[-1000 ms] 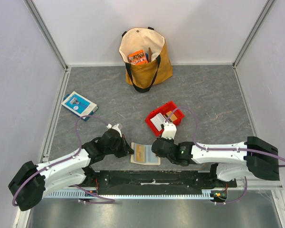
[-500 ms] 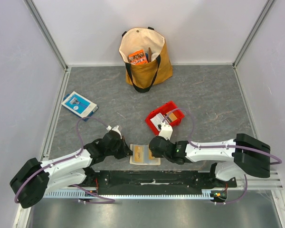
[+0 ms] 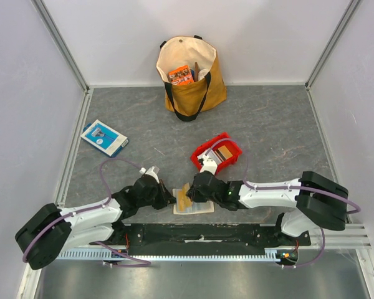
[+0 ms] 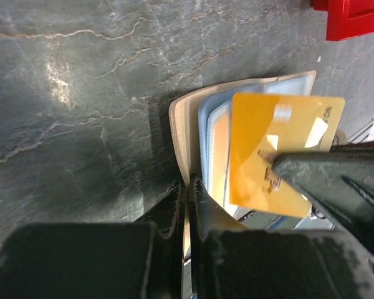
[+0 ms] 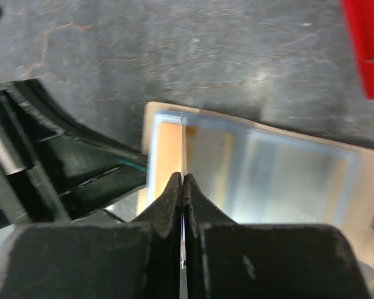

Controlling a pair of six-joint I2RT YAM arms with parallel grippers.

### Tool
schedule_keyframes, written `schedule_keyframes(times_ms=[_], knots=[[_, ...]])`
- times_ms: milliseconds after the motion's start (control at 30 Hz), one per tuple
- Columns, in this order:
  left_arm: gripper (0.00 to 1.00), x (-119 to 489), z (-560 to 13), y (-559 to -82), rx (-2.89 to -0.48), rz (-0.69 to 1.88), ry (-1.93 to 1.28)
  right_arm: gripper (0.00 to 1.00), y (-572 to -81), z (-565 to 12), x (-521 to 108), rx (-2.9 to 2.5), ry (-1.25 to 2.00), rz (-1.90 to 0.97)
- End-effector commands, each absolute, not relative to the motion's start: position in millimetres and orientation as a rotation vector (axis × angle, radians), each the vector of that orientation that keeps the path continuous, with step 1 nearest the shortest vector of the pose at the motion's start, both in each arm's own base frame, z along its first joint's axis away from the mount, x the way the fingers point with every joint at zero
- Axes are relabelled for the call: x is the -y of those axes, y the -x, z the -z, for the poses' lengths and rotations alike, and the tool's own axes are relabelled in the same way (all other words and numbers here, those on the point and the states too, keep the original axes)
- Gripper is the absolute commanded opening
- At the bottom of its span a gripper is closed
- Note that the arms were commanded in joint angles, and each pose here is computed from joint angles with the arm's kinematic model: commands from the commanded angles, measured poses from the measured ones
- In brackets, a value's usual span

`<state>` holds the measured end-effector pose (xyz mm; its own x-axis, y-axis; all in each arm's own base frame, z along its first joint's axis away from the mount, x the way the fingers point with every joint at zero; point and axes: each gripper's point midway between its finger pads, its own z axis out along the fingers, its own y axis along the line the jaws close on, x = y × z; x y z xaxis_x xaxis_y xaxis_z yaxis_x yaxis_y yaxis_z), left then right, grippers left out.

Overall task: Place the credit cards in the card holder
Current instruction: Turn over the card slot in the card holder.

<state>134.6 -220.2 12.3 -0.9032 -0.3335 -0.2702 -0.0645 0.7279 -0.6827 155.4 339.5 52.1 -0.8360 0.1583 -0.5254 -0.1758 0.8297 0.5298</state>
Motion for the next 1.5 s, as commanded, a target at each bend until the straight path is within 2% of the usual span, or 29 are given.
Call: schedule_keyframes(times_ms=[0,167,300,400,567,800,1167,1467], knots=[[0.02,200,20,-124,-2.633,0.855,0.383,0.00,-150,-88,-386,-2.367,0.098,-1.020],[0.02,199,22,-126,-2.633,0.832,0.397,0.00,-149,-93,-398,-2.356,0.163,-1.052],[0.02,196,26,-126,-2.639,0.807,0.408,0.00,-148,-121,-404,-2.283,0.215,-1.121],[0.02,194,30,-124,-2.653,0.789,0.407,0.00,-166,-126,-363,-2.266,0.114,-0.911],[0.02,195,29,-124,-2.648,0.801,0.401,0.00,-171,-100,-290,-2.355,0.008,-0.706],[0.02,196,27,-124,-2.647,0.813,0.390,0.00,-164,-73,-255,-2.444,-0.027,-0.636],[0.02,199,23,-127,-2.637,0.824,0.375,0.00,-164,-51,-256,-2.493,-0.032,-0.667],[0.02,199,24,-126,-2.646,0.821,0.365,0.00,-158,-16,-248,-2.584,-0.061,-0.578]])
